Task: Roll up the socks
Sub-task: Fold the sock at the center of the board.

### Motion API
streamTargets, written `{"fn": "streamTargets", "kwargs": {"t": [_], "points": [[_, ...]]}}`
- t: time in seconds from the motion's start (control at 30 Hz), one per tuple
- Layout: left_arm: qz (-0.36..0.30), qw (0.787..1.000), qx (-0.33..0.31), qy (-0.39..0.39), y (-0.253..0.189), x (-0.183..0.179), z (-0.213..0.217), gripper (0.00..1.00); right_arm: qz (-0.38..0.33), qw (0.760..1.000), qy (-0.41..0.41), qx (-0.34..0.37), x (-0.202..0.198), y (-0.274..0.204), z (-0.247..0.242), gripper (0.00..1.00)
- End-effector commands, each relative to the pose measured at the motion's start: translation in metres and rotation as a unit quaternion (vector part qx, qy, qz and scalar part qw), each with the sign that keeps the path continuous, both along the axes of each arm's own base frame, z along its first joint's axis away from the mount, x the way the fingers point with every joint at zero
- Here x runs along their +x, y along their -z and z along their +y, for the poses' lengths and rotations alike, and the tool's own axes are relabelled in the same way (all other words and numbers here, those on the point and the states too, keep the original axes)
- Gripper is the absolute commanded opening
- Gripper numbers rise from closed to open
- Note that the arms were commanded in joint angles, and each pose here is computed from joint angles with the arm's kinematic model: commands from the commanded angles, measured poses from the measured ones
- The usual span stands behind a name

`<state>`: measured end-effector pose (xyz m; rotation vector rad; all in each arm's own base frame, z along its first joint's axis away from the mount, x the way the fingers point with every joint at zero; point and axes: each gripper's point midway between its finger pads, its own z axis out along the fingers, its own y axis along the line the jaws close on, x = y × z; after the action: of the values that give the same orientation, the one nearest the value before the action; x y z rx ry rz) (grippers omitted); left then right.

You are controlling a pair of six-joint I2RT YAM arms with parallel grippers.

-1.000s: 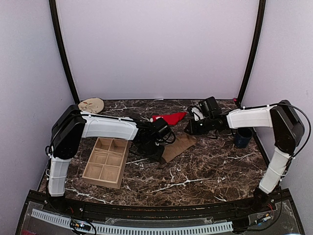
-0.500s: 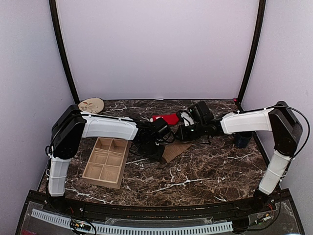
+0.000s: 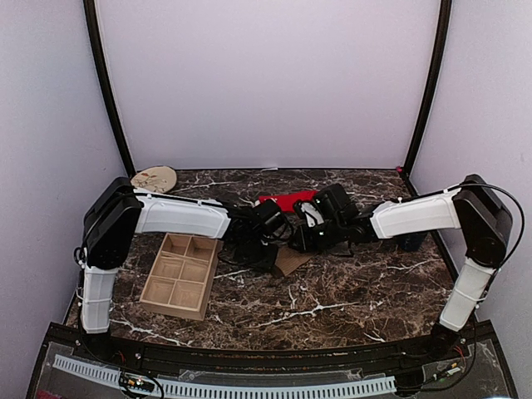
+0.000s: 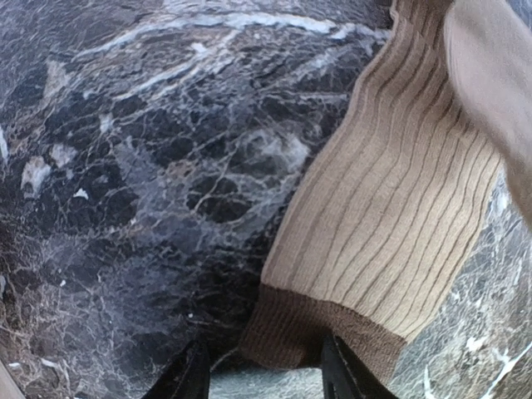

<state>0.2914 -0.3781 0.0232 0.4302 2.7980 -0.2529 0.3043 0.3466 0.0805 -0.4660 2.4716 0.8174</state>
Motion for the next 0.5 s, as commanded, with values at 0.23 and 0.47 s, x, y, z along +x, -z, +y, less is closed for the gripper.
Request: {"fn": "streamTargets", "kwargs": {"t": [0.23,0.47], "points": [[0.044,0.997,-0.036,-0.051,0.005,-0.016,0.022,0.48,-0.004,0.999,-0.016,0.048,-0.021,-0.016,0.029,0.08],[0.048,0.996,-0.052,-0.057,0.004,-0.023,0.025,0.48,0.003,0.998,-0.022,0.051,-0.032,-0.012,0.042,0.08]]}}
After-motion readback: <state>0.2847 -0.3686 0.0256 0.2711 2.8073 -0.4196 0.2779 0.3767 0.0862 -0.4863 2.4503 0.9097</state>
